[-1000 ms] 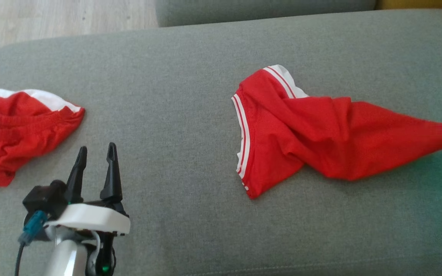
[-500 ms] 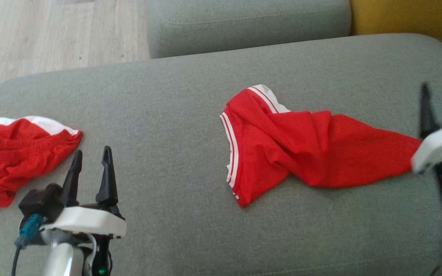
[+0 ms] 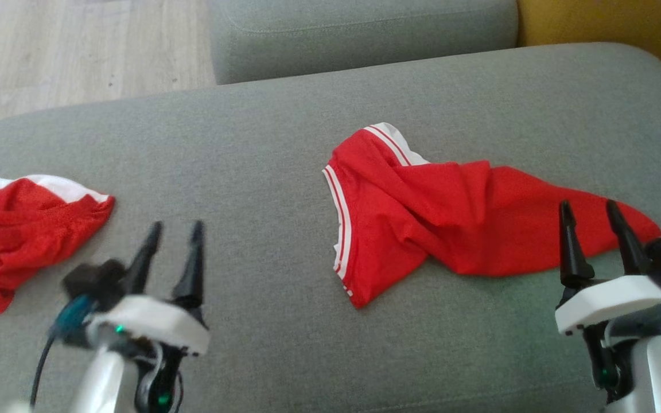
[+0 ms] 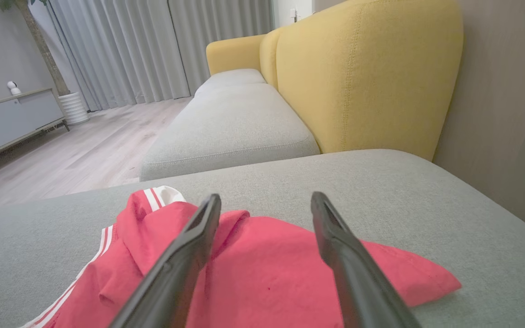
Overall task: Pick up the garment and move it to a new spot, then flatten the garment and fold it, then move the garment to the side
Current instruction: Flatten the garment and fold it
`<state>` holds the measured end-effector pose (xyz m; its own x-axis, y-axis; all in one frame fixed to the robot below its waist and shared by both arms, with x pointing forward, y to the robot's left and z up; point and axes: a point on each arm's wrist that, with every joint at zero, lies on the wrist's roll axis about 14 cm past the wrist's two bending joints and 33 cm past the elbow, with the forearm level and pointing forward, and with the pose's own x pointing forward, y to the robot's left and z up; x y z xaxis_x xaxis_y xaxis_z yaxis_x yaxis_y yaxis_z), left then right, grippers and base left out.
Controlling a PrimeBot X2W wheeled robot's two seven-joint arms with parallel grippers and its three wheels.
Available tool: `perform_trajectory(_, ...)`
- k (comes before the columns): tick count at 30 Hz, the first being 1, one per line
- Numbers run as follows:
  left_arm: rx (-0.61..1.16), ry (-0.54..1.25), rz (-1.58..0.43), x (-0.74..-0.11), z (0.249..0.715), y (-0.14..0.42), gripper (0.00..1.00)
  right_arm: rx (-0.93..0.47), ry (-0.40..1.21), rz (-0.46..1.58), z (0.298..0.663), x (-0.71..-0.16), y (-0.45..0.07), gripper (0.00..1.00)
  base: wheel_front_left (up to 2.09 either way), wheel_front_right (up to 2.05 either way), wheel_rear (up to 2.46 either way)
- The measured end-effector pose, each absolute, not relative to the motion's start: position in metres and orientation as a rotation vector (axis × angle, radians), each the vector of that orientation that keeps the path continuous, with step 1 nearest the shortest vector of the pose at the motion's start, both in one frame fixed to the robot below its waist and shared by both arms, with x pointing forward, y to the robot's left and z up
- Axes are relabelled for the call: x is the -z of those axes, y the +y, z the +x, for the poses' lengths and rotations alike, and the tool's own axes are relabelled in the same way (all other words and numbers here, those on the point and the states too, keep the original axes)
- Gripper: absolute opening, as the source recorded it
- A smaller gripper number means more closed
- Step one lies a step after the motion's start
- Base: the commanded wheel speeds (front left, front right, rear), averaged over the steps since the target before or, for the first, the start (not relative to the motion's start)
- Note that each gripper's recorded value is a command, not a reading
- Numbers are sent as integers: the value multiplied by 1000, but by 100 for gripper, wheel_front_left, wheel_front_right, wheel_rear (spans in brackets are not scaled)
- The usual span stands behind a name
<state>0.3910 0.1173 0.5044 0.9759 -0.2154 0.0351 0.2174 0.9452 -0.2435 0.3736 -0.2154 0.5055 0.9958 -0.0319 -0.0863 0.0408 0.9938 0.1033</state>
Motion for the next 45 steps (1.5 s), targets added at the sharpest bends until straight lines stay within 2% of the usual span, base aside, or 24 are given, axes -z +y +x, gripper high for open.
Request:
perform_trajectory(11, 687, 625, -219, -469, 408, 7, 100, 106, 52, 116, 376, -510, -239, 100, 0, 0, 0)
perform_trajectory(20, 759, 1000, -210, -421, 440, -17, 100, 177, 59, 158, 375, -497, -262, 100, 0, 0, 0)
perform_trajectory(28, 792, 1156, -204, -379, 447, -43, 100, 258, 123, 180, 358, -468, -282, 100, 0, 0, 0)
perform_trajectory(36, 854, 1219, -281, -377, 451, -67, 100, 290, 122, 171, 360, -465, -293, 100, 0, 0, 0)
perform_trajectory(37, 862, 1231, -294, -378, 448, -68, 96, 287, 122, 171, 360, -464, -292, 100, 0, 0, 0)
perform_trajectory(38, 866, 1237, -299, -379, 447, -69, 40, 284, 124, 172, 361, -463, -291, 100, 0, 0, 0)
perform_trajectory(39, 868, 1237, -293, -378, 446, -69, 6, 279, 127, 172, 361, -462, -289, 100, 0, 0, 0)
perform_trajectory(40, 870, 1237, -284, -377, 445, -69, 0, 274, 131, 173, 362, -461, -288, 100, 0, 0, 0)
perform_trajectory(45, 861, 1214, -297, -379, 445, -66, 0, 260, 136, 177, 365, -459, -283, 100, 0, 0, 0)
